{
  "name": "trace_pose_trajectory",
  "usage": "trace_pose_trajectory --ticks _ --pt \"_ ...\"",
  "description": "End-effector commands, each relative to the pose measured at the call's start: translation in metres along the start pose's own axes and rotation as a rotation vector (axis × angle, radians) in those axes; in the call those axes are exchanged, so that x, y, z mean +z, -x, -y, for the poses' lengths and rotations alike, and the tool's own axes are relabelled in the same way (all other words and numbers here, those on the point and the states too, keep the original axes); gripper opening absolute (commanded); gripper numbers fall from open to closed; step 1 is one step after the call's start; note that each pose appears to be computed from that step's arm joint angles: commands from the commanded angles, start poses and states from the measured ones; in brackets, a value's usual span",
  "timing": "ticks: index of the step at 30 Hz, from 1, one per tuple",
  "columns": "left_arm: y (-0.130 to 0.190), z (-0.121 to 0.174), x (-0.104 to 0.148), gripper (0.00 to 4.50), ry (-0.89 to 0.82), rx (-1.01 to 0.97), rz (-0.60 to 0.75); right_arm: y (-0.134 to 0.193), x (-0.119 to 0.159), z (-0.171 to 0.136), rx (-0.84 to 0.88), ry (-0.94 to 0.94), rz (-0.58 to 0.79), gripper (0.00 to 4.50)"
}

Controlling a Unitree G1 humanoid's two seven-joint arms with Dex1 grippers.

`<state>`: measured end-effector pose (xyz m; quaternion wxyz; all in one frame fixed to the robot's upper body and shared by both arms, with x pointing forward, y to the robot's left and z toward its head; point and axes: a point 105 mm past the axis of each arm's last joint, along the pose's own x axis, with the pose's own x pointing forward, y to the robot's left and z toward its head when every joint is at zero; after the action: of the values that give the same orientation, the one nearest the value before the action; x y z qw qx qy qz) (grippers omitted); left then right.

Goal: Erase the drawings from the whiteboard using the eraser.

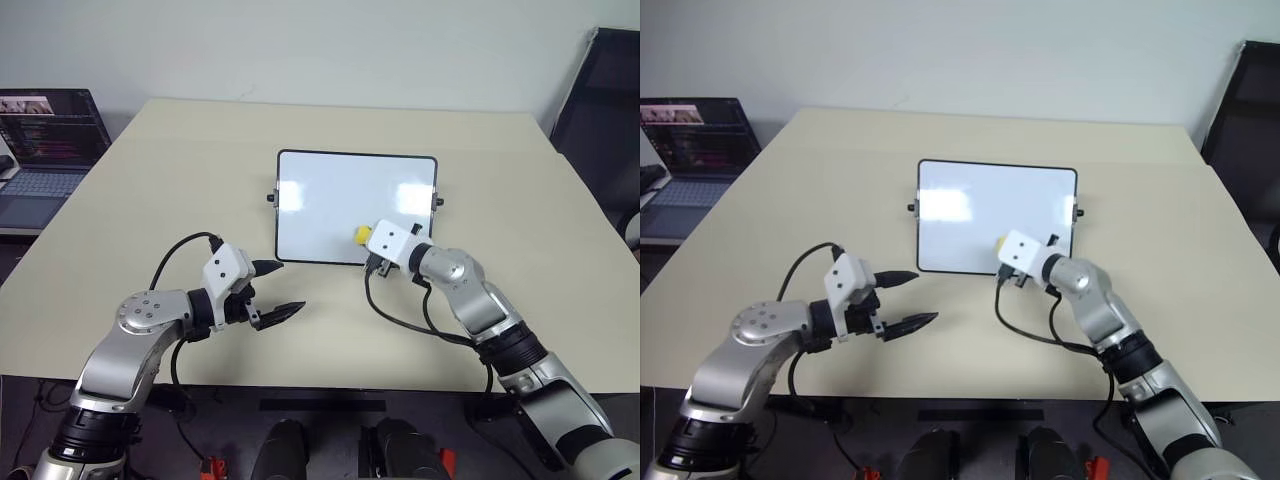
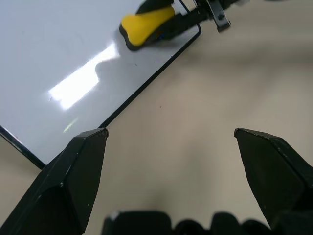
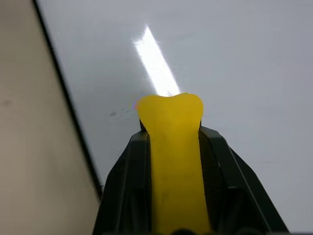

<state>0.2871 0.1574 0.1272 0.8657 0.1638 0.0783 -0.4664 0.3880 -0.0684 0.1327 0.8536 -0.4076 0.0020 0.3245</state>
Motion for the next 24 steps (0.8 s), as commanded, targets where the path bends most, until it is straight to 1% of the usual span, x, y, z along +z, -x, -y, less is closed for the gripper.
trace_pose_trajectory --ticks 1,6,8,11,13,15,17,20,24 --pt "-0.001 0.001 0.011 4.5 -0.034 -0.01 0.03 0.005 -0.017 0.007 -0.017 -0.019 -0.064 0.97" --pt "-0.001 0.001 0.012 4.5 -0.033 -0.008 0.032 0.012 -0.026 -0.021 0.148 0.028 -0.101 0.97" --pt "-0.001 0.001 0.012 4.5 -0.034 -0.007 0.033 0.016 -0.027 -0.025 0.182 0.041 -0.105 0.97" --pt "-0.001 0.002 0.011 4.5 -0.032 -0.007 0.033 0.015 -0.023 -0.019 0.149 0.049 -0.087 0.97" --pt "-0.001 0.002 0.011 4.5 -0.031 -0.007 0.032 0.011 -0.016 -0.006 0.07 0.048 -0.066 0.97" --pt "-0.001 0.002 0.011 4.5 -0.031 -0.008 0.031 0.007 -0.004 0.011 -0.025 0.029 -0.018 0.97" --pt "-0.001 0.002 0.01 4.5 -0.031 -0.008 0.031 0.005 0.003 0.014 -0.045 0.014 0.009 0.97" --pt "-0.001 0.002 0.01 4.5 -0.03 -0.008 0.03 0.003 0.008 0.001 0.016 0.006 0.02 0.97" --pt "0.0 0.003 0.009 4.5 -0.028 -0.007 0.03 0.005 -0.004 -0.016 0.108 0.018 -0.033 0.97"
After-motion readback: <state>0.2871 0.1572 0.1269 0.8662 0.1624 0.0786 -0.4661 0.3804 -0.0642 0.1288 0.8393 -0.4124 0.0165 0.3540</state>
